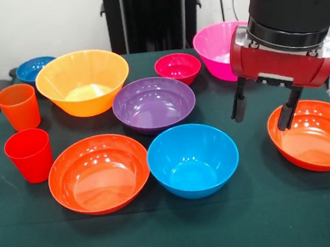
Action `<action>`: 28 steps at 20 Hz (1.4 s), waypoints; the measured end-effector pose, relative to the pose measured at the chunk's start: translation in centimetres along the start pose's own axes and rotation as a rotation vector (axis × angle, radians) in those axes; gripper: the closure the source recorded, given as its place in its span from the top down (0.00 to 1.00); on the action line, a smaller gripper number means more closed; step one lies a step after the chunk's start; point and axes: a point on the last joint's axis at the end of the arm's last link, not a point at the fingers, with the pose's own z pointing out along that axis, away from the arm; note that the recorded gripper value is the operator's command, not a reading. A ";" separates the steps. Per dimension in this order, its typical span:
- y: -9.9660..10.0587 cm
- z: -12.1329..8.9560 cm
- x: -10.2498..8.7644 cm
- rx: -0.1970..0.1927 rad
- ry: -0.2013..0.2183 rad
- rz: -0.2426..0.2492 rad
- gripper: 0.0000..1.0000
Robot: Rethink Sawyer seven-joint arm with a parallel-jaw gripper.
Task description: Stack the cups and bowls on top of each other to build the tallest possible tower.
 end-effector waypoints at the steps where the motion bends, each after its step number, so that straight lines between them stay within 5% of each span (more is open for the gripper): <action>1: 0.0 0.0 0.0 -0.001 -0.001 0.000 1.00; 28: 0.3 2.0 1.4 -0.024 0.011 0.005 1.00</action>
